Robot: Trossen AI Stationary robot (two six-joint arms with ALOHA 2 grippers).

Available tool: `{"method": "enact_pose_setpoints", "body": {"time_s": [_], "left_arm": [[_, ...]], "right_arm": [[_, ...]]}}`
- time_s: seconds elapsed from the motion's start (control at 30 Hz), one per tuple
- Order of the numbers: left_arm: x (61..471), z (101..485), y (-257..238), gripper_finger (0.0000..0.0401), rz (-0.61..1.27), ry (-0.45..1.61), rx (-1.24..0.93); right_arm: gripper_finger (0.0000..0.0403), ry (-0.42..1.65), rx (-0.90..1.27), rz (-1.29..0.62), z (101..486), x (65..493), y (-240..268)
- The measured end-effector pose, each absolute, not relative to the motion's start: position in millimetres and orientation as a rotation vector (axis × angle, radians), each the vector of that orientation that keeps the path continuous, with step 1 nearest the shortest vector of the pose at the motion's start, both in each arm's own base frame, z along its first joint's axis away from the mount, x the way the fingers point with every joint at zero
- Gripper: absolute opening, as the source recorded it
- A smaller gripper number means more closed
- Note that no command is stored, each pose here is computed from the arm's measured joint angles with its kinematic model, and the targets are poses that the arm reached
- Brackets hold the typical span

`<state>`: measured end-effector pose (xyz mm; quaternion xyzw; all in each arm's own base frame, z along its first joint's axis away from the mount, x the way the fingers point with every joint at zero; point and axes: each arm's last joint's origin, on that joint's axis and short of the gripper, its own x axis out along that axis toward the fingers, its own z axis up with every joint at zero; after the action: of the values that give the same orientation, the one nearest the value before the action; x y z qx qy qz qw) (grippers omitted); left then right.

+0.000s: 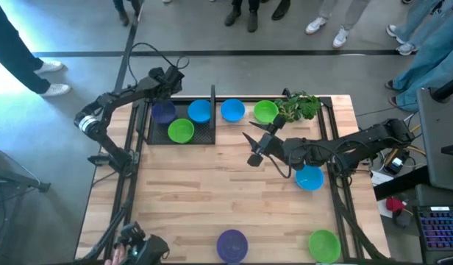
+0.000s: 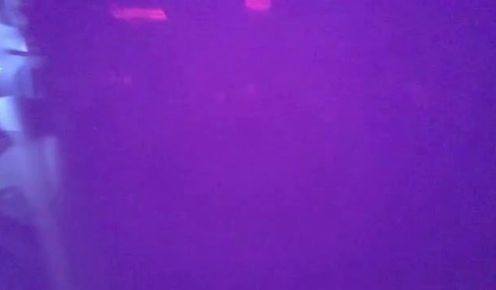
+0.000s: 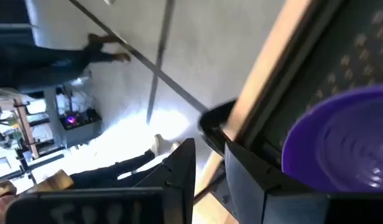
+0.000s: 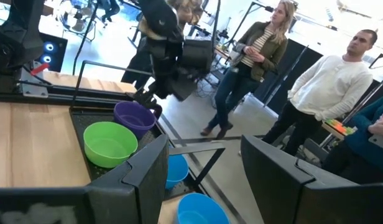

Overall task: Pick & Place Mini bowls
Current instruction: Stack the purple bowl on the purple bowl on the shelf

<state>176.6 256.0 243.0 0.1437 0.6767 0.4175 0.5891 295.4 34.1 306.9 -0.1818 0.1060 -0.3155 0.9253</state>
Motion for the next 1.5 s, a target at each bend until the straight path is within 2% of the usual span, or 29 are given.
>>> {"method": "enact_pose_setpoints", "body": {"time_s": [0.3, 0.6, 0.9, 1.13, 1.5], "left_arm": [[187, 310, 194, 0.0083, 1.026, 1.251, 0.399], [193, 349, 106, 0.0083, 0.884, 0.956, 0.436], [208, 352, 32, 0.0083, 0.733, 0.811, 0.493], [211, 349, -19, 0.0083, 0.573, 0.714, 0.454], [212, 344, -69, 0.0083, 0.4, 0.631, 0.417]], "right_arm": [[0.0199, 0.214, -0.364, -0.656, 310, 292, 33], [0.0199, 0.285, -0.315, -0.64, 312, 275, 30], [0.0199, 0.342, -0.214, -0.449, 313, 259, 32], [0.0199, 0.426, -0.189, -0.351, 307, 253, 33], [0.0199, 0.5, -0.176, -0.162, 300, 251, 38]]}}
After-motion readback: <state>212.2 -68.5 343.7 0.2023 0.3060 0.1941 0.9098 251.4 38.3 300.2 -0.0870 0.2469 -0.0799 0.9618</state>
